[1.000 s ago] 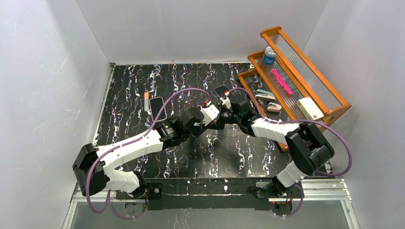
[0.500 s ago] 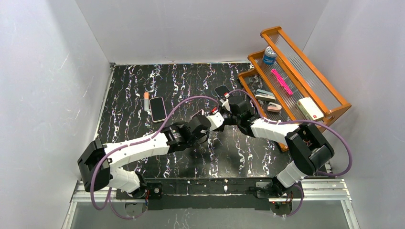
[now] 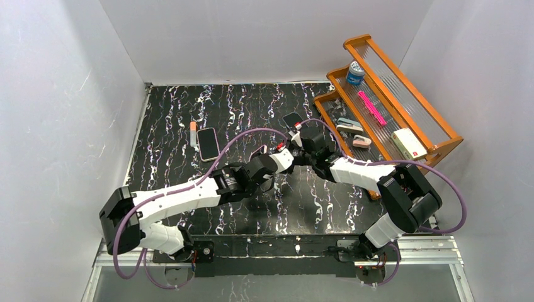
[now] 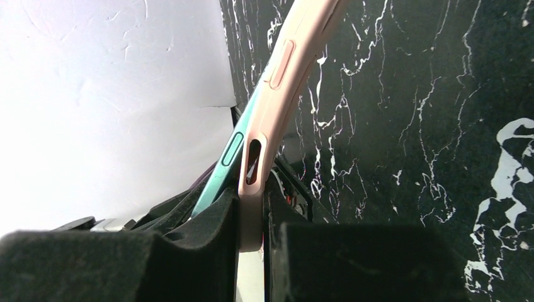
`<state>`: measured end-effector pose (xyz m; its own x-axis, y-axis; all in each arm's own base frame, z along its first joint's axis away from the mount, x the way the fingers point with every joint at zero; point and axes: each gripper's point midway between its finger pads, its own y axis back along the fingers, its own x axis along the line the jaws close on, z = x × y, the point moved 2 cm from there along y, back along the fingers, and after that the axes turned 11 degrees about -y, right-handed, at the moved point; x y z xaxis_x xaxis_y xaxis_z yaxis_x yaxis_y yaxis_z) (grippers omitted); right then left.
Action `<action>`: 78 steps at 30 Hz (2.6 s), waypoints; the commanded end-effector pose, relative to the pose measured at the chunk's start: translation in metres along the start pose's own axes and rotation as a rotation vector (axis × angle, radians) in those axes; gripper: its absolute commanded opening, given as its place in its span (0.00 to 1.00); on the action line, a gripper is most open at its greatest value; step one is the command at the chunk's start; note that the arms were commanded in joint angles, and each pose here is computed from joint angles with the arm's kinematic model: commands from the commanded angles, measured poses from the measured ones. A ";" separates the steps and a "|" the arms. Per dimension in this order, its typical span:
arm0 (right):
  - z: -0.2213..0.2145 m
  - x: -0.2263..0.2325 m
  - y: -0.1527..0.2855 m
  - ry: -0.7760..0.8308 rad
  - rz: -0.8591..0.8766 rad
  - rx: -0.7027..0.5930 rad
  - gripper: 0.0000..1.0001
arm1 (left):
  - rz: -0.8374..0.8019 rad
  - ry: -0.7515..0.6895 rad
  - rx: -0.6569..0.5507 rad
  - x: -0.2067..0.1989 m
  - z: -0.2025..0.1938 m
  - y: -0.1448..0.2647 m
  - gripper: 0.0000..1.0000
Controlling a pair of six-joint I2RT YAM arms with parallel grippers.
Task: Take the phone out of the phone case
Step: Remove the phone case from the phone.
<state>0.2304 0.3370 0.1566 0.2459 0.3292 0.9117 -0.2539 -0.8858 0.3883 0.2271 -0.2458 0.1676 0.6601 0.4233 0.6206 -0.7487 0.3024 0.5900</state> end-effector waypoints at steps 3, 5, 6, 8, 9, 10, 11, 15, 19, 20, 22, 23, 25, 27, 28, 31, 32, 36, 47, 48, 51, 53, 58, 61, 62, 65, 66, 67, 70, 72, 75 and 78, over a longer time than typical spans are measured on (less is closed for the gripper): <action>0.015 0.026 -0.005 0.068 0.110 -0.081 0.01 | -0.065 0.055 -0.135 -0.005 0.023 0.029 0.00; 0.019 0.025 -0.008 0.067 0.104 -0.094 0.01 | -0.059 0.053 -0.136 -0.004 0.023 0.030 0.00; 0.021 0.025 -0.010 0.068 0.100 -0.100 0.01 | -0.057 0.053 -0.137 -0.003 0.023 0.031 0.00; 0.026 0.025 -0.014 0.068 0.094 -0.118 0.01 | -0.048 0.055 -0.139 -0.001 0.023 0.032 0.00; 0.029 0.023 -0.016 0.066 0.089 -0.126 0.01 | -0.041 0.060 -0.142 0.001 0.023 0.034 0.00; 0.031 0.023 -0.018 0.066 0.085 -0.134 0.01 | -0.031 0.064 -0.143 0.003 0.023 0.035 0.00; 0.033 0.022 -0.020 0.065 0.080 -0.140 0.01 | -0.022 0.068 -0.144 0.005 0.022 0.036 0.00; 0.042 0.012 -0.031 0.056 0.049 -0.156 0.01 | 0.019 0.088 -0.150 0.014 0.021 0.042 0.00; 0.049 0.008 -0.039 0.042 0.034 -0.171 0.01 | 0.039 0.095 -0.153 0.019 0.021 0.044 0.00; 0.050 0.008 -0.040 0.035 0.034 -0.173 0.01 | 0.037 0.097 -0.154 0.019 0.021 0.044 0.00; 0.053 0.010 -0.043 0.030 0.043 -0.178 0.01 | 0.035 0.103 -0.157 0.018 0.022 0.044 0.00; 0.054 0.011 -0.045 0.030 0.045 -0.180 0.01 | 0.034 0.104 -0.157 0.018 0.022 0.044 0.00; 0.058 0.012 -0.048 0.027 0.041 -0.192 0.01 | 0.032 0.106 -0.158 0.017 0.023 0.044 0.00; 0.061 0.013 -0.051 0.027 0.041 -0.198 0.01 | 0.029 0.112 -0.165 0.018 0.024 0.045 0.00; 0.063 0.016 -0.053 0.029 0.045 -0.200 0.01 | 0.024 0.115 -0.170 0.017 0.024 0.045 0.00; 0.064 0.020 -0.060 0.024 0.055 -0.185 0.01 | 0.014 0.123 -0.183 0.015 0.026 0.045 0.00; 0.064 0.022 -0.062 0.024 0.058 -0.180 0.01 | 0.012 0.125 -0.185 0.015 0.026 0.045 0.00; 0.057 0.019 -0.068 0.023 0.049 -0.138 0.01 | 0.097 0.101 -0.136 0.026 0.017 0.043 0.00; 0.038 0.010 -0.053 0.013 0.058 -0.084 0.01 | 0.120 0.033 -0.094 0.025 0.006 0.036 0.02; 0.037 0.012 -0.051 0.015 0.067 -0.081 0.01 | 0.120 0.027 -0.086 0.023 0.004 0.035 0.07; 0.032 0.021 -0.045 0.029 0.093 -0.072 0.01 | 0.123 0.025 -0.077 0.022 0.002 0.033 0.16; 0.029 0.027 -0.041 0.032 0.114 -0.059 0.01 | 0.126 0.022 -0.070 0.021 0.001 0.031 0.21; 0.019 0.042 -0.031 0.036 0.168 -0.028 0.01 | 0.131 -0.004 -0.036 0.016 -0.003 0.023 0.32; 0.016 0.050 -0.024 0.050 0.192 -0.030 0.01 | 0.136 -0.014 -0.020 0.015 -0.005 0.020 0.37; 0.015 0.053 -0.022 0.056 0.198 -0.031 0.01 | 0.140 -0.014 -0.018 0.016 -0.006 0.020 0.38; 0.014 0.055 -0.019 0.070 0.201 -0.037 0.01 | 0.163 -0.004 -0.018 0.020 -0.007 0.023 0.49; 0.014 0.054 -0.018 0.072 0.198 -0.038 0.01 | 0.170 0.001 -0.020 0.022 -0.007 0.024 0.53; 0.014 0.054 -0.018 0.074 0.198 -0.039 0.01 | 0.175 0.011 -0.024 0.024 -0.007 0.024 0.57; 0.011 0.053 -0.017 0.078 0.202 -0.025 0.01 | 0.184 0.060 -0.026 0.032 -0.007 0.024 0.64; 0.008 0.053 -0.016 0.083 0.206 -0.006 0.01 | 0.166 0.107 -0.029 0.037 -0.008 0.022 0.66; 0.008 0.050 -0.016 0.099 0.192 -0.003 0.01 | 0.093 0.229 -0.089 0.047 -0.001 0.026 0.68; 0.010 0.042 -0.017 0.097 0.150 -0.021 0.01 | 0.060 0.318 -0.171 0.061 0.004 0.034 0.70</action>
<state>0.2564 0.3615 0.1601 0.2122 0.2665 0.9402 -0.2924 -0.9007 0.3213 0.2399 -0.2096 0.1866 0.5668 0.5691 0.5957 -0.8117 0.2615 0.5223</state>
